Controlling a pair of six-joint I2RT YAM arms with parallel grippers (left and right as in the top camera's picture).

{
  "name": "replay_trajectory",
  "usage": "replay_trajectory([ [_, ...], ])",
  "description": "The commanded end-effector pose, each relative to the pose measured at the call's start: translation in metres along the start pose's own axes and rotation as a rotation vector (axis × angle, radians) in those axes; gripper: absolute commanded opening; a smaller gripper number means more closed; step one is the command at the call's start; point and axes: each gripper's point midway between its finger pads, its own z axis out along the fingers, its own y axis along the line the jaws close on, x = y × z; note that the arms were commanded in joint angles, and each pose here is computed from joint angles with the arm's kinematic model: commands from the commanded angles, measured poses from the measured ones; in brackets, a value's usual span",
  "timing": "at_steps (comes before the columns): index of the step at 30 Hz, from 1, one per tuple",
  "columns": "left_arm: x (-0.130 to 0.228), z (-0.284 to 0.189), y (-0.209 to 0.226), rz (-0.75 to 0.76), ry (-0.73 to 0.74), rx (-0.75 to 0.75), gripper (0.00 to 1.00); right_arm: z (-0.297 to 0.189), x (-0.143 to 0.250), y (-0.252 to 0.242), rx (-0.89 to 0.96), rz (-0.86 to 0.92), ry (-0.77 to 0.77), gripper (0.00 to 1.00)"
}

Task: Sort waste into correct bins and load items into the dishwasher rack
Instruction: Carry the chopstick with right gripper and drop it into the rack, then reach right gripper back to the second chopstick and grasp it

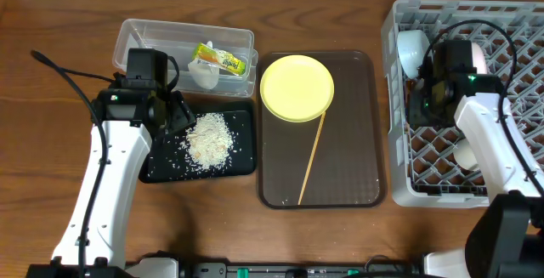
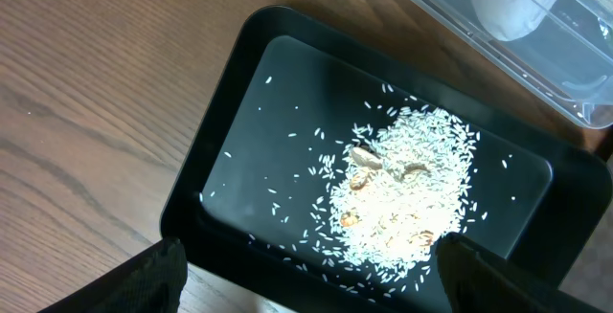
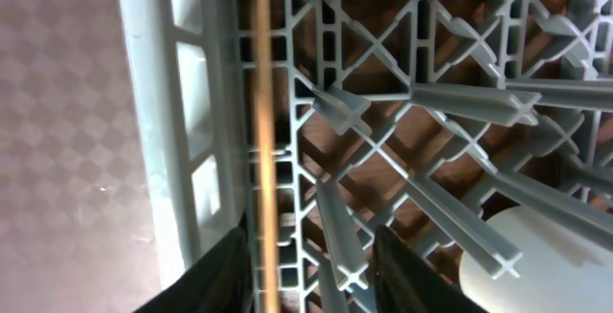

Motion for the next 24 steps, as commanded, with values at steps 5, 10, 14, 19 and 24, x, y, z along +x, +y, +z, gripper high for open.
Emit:
replay_trajectory([
  [5,0.001,0.003,0.004,-0.011,0.006,-0.019,0.86,-0.079,-0.037,0.074,-0.26,-0.067,-0.261,0.41],
  [10,0.001,0.003,0.004,-0.011,0.006,-0.019,0.86,-0.068,-0.012,0.129,-0.318,-0.144,-0.193,0.41],
  [14,0.001,0.003,0.004,-0.011,0.006,-0.019,0.86,-0.037,0.022,0.166,-0.328,-0.165,-0.066,0.4],
  [19,0.001,0.003,0.004,-0.011,0.006,-0.019,0.86,0.007,0.061,0.202,-0.305,-0.175,0.076,0.38],
  [24,0.001,0.003,0.004,-0.011,0.006,-0.019,0.85,0.048,0.084,0.214,-0.178,-0.112,0.145,0.34],
])
